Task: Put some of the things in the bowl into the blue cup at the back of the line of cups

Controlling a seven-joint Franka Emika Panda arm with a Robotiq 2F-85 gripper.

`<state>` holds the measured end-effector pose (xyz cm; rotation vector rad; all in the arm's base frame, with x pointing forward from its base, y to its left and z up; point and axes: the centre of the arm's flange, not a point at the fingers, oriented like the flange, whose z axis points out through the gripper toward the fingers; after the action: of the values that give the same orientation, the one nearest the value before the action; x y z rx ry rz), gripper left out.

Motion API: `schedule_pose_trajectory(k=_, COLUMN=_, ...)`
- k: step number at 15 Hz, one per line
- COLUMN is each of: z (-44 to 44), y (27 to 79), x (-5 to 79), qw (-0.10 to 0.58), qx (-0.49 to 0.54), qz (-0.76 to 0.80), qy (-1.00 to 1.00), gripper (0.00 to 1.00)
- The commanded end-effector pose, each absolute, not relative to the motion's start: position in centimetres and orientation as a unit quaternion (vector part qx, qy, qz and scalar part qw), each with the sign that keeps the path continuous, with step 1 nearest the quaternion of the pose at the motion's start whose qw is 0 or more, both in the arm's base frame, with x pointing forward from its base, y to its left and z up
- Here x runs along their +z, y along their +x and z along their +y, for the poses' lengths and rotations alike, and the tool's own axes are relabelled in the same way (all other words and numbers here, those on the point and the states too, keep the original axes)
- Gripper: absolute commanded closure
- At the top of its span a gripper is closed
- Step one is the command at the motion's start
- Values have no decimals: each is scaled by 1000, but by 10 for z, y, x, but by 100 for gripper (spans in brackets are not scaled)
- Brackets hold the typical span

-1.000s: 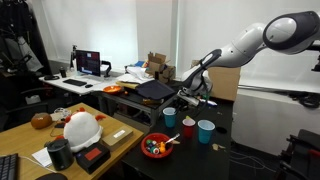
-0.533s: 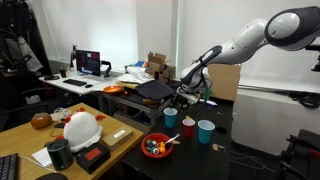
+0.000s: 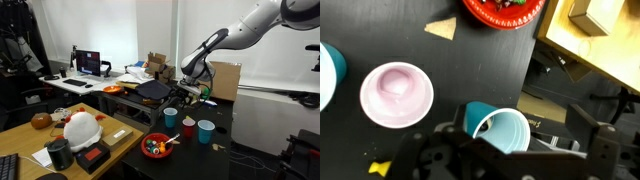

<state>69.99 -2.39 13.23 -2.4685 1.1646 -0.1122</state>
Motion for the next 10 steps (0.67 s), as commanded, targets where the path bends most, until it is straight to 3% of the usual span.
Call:
schedule_pose_trajectory(k=1, z=9, y=667, x=156, qw=191, qx=15, qz=353, qy=-916, gripper=0)
schedule_pose_trajectory(k=10, z=106, y=665, x=120, qw=151, qx=83, qz=240, qy=-955, gripper=0)
